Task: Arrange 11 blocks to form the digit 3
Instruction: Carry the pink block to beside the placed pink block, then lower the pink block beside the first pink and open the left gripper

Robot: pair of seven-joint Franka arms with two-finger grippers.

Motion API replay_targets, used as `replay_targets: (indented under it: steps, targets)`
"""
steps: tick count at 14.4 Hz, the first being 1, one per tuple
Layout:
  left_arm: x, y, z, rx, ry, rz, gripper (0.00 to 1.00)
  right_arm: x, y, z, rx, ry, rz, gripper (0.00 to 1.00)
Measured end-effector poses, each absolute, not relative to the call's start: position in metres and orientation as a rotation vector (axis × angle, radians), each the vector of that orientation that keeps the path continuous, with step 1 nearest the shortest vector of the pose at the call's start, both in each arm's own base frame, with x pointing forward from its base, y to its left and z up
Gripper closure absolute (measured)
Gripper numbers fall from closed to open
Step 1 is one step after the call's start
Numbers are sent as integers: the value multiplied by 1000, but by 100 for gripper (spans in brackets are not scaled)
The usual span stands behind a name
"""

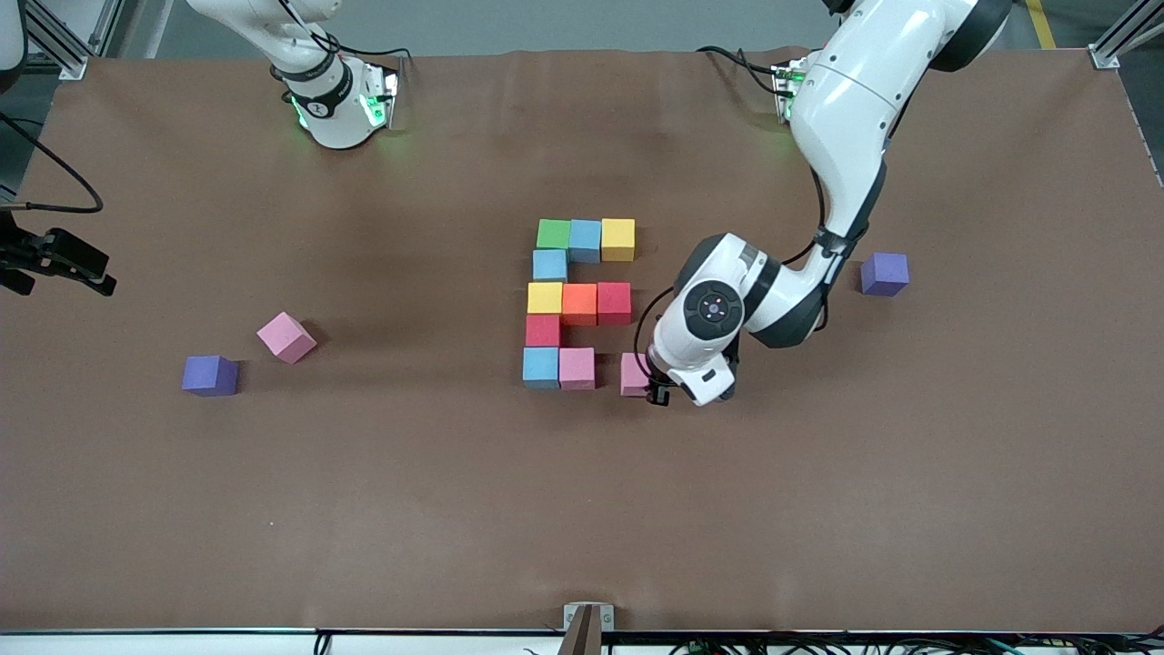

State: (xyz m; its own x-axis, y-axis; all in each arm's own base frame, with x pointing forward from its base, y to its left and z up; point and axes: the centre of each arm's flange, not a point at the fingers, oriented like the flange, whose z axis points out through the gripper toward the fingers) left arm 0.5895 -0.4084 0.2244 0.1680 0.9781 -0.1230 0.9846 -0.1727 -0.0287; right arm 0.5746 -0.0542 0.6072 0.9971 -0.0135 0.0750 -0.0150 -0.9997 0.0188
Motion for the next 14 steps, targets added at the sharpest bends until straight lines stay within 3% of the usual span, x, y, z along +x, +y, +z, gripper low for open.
replay_targets:
  steps: [7,14]
  targets:
    - [584,-438,207,2353,2022,-120,48,574,-56,600,3121,-18,100,0]
    - [582,-441,205,2345,2043,-113,48,577,-53,616,3112,-5,190,0]
